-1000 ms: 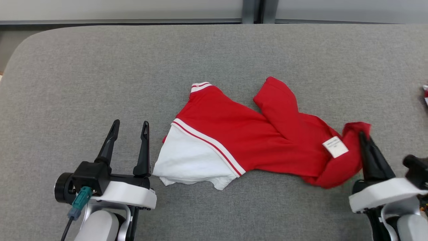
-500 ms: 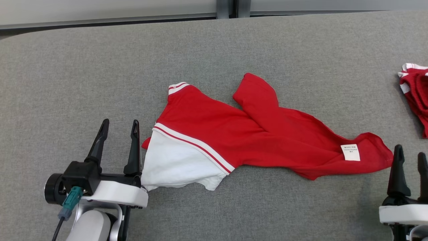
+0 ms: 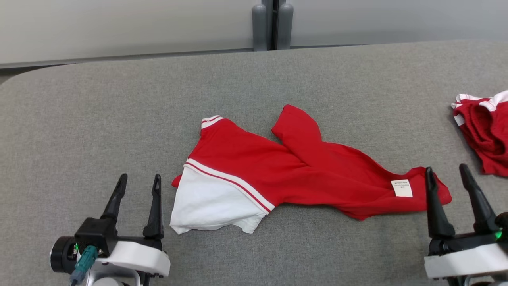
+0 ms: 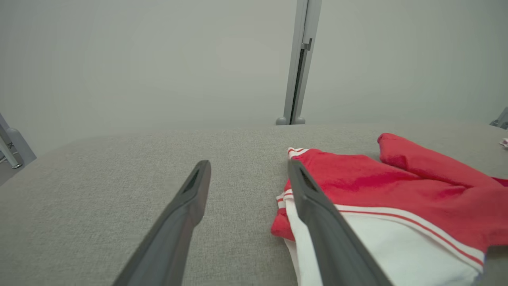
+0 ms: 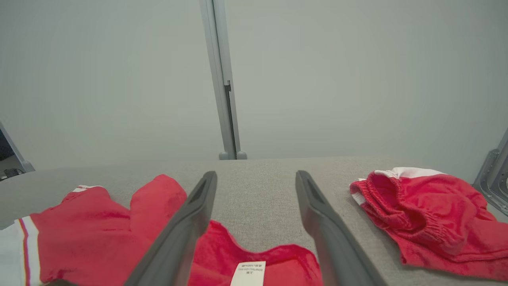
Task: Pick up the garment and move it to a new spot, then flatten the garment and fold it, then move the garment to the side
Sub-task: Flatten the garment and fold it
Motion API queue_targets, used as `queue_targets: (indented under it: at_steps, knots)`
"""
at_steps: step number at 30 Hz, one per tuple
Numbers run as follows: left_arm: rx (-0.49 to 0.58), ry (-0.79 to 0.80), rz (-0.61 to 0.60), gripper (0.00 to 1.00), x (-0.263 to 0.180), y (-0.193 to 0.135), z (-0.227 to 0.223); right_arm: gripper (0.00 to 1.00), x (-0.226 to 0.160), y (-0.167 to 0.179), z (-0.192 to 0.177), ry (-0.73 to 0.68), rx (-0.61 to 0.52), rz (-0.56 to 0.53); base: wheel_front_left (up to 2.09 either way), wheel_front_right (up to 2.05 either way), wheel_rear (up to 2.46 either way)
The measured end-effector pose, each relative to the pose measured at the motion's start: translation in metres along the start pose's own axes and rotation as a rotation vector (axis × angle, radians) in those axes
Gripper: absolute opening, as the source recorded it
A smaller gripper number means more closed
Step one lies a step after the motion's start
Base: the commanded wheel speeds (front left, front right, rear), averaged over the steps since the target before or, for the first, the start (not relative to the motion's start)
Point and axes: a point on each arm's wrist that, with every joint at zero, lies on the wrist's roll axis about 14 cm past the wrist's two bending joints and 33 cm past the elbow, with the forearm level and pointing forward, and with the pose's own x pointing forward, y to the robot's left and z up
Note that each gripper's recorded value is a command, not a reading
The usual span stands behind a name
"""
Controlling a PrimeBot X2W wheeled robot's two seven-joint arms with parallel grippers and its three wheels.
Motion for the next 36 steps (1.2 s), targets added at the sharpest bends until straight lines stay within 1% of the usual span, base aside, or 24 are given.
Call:
queue_targets:
  at_steps: [5,14,22,24,28,32,33,34,36]
  knots:
    - [-0.001,0.020,-0.008,1.00,-0.016,-0.003,-0.002,1.00,-0.019,0.014,-0.001,0.028,0.019,0.023,0.00,0.00,0.00]
    - [-0.003,0.030,-0.015,1.00,-0.023,-0.005,-0.002,1.00,-0.023,0.016,0.006,0.016,0.028,0.023,0.00,0.00,0.00]
    - [-0.004,0.056,-0.037,1.00,-0.022,-0.010,-0.007,1.00,-0.023,0.014,0.003,0.025,0.038,0.018,0.00,0.00,0.00]
    - [-0.020,0.092,-0.055,1.00,-0.023,-0.014,-0.014,1.00,-0.022,0.014,0.002,0.029,0.042,0.018,0.00,0.00,0.00]
    - [-0.073,0.227,-0.115,1.00,-0.029,-0.030,-0.043,1.00,-0.021,0.015,-0.002,0.040,0.051,0.016,0.00,0.00,0.00]
    - [-0.115,0.346,-0.140,1.00,-0.035,-0.037,-0.071,1.00,-0.019,0.011,-0.008,0.055,0.071,0.001,0.00,0.00,0.00]
    - [-0.135,0.368,-0.152,0.38,-0.037,-0.041,-0.077,1.00,-0.021,0.008,-0.012,0.067,0.072,-0.010,0.00,0.00,0.00]
    - [-0.134,0.367,-0.153,0.00,-0.036,-0.041,-0.077,1.00,-0.021,0.006,-0.014,0.072,0.074,-0.017,0.00,0.00,0.00]
    - [-0.129,0.359,-0.155,0.00,-0.032,-0.040,-0.076,1.00,-0.023,-0.002,-0.019,0.088,0.076,-0.042,0.00,0.00,0.00]
